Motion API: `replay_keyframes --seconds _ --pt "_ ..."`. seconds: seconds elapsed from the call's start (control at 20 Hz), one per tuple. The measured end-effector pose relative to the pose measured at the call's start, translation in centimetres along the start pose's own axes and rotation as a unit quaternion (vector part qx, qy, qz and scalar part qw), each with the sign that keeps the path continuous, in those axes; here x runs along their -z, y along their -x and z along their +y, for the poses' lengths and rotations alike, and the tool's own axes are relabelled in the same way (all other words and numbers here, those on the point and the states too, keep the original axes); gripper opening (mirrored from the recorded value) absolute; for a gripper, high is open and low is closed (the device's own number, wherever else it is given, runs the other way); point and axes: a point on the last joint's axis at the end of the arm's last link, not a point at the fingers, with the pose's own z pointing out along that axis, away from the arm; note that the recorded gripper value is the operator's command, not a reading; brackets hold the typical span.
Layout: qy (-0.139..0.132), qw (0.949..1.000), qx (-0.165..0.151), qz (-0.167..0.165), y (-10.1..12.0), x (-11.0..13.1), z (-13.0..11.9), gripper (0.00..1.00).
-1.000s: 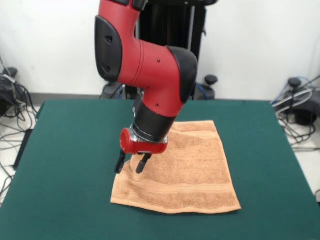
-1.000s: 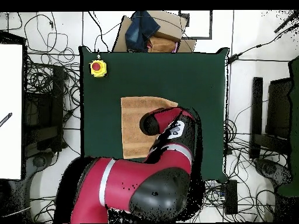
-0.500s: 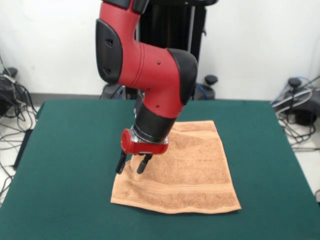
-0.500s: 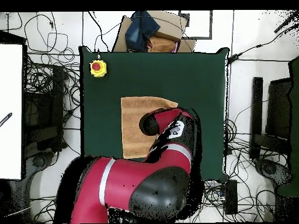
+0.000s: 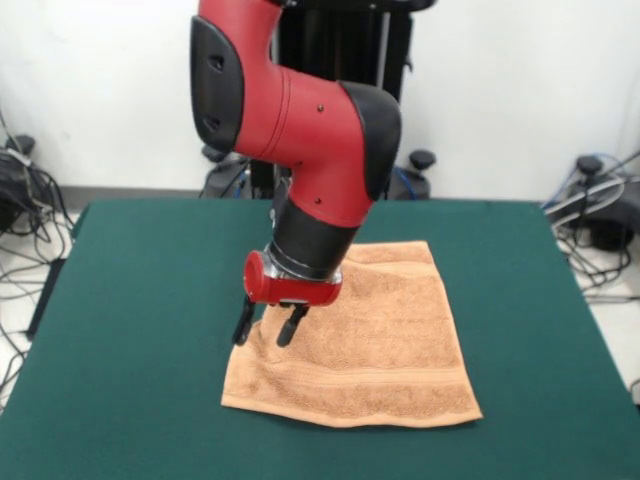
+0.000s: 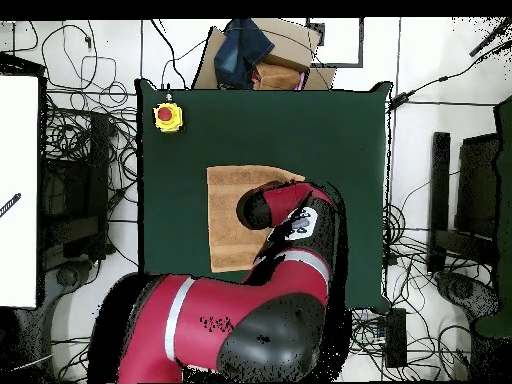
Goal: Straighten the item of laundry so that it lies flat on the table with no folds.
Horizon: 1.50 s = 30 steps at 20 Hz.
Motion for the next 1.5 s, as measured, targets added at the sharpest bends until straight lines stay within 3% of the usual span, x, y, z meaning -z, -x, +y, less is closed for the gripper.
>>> replay_keyframes --seconds 0.8,1.5 --pt "0.005 0.9996 -0.028 -0.003 1.0 0.8 0.0 1.0" --pt "0.025 0.9984 -0.045 0.024 -1.1 0.6 2.4 1.0"
